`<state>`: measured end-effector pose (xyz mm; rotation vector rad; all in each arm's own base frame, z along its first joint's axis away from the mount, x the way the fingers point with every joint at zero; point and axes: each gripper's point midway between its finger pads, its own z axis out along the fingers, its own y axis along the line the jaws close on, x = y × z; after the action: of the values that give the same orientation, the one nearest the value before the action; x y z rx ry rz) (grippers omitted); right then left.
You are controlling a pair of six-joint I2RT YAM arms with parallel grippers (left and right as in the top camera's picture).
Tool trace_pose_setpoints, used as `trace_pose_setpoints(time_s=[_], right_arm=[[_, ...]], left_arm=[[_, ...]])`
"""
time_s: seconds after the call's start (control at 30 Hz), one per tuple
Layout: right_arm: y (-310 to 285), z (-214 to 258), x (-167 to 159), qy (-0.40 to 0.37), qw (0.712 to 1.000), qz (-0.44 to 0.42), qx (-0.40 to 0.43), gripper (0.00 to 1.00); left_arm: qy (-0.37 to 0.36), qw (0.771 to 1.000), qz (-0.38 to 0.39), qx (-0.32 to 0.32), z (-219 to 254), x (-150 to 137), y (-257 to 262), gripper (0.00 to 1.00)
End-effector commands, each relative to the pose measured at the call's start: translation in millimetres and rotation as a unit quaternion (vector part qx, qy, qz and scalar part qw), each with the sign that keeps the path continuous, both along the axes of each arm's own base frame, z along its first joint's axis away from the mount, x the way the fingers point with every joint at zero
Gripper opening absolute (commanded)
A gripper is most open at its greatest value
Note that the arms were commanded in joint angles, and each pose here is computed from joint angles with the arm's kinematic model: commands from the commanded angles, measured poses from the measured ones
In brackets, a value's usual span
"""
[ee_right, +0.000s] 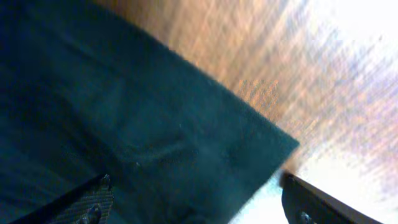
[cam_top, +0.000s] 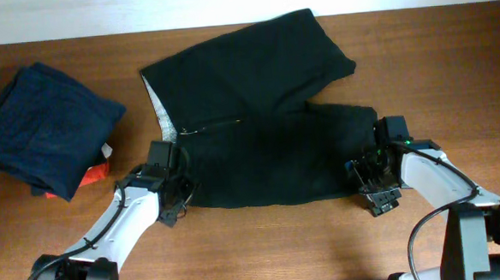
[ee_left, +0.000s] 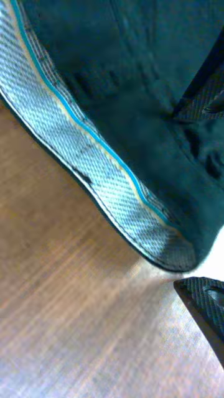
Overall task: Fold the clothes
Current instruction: 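Grasp the near edges of the shorts with both grippers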
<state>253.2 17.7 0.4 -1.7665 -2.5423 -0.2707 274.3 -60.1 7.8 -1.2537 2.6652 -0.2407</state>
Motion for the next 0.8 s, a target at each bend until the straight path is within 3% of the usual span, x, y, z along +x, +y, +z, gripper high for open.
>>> trace_pose_setpoints(time_s=[0.0,0.1,0.17,0.27,0.4,0.53,0.67,0.7,0.77], right_arm=[[-23.7,-1.0,0.0,-0.002,0.999,-0.033,-0.033,0.89],[-33.6,-1.3,-6.2,0.010,0.998,-0.052,-0.032,0.86],[-36.3,-1.5,-10.4,0.018,0.998,-0.057,-0.032,0.81],[-36.8,-1.8,-13.8,0.025,0.998,-0.056,-0.034,0.64],[-36.2,-1.9,-15.1,0.028,0.998,-0.055,-0.034,0.50],[-36.2,-1.8,-15.4,0.028,0.998,-0.055,-0.034,0.36],[-36.3,-1.8,-15.4,0.027,0.998,-0.041,-0.035,0.04],[-36.2,-1.8,-15.2,0.025,0.999,-0.033,-0.035,0.04],[-36.8,-1.8,-14.9,0.022,0.999,-0.010,-0.037,0.04]], left_arm=[[-0.010,1.000,0.012,0.002,2.7,1.5,1.4,0.78],[-0.008,1.000,0.011,0.002,2.4,0.5,0.9,0.77],[-0.004,1.000,0.008,0.002,1.9,-1.8,-0.4,0.71],[0.002,1.000,0.001,0.007,1.1,-5.8,-2.6,0.48],[0.003,1.000,0.001,0.015,0.5,-6.2,-0.7,0.31],[0.005,1.000,0.003,0.024,-2.1,-6.1,2.3,0.29],[0.010,1.000,0.003,0.025,-2.8,-8.6,3.0,0.10],[0.015,1.000,0.001,0.027,-3.3,-11.1,3.5,0.03],[0.033,0.999,-0.014,0.031,-5.0,-19.8,4.5,0.01]])
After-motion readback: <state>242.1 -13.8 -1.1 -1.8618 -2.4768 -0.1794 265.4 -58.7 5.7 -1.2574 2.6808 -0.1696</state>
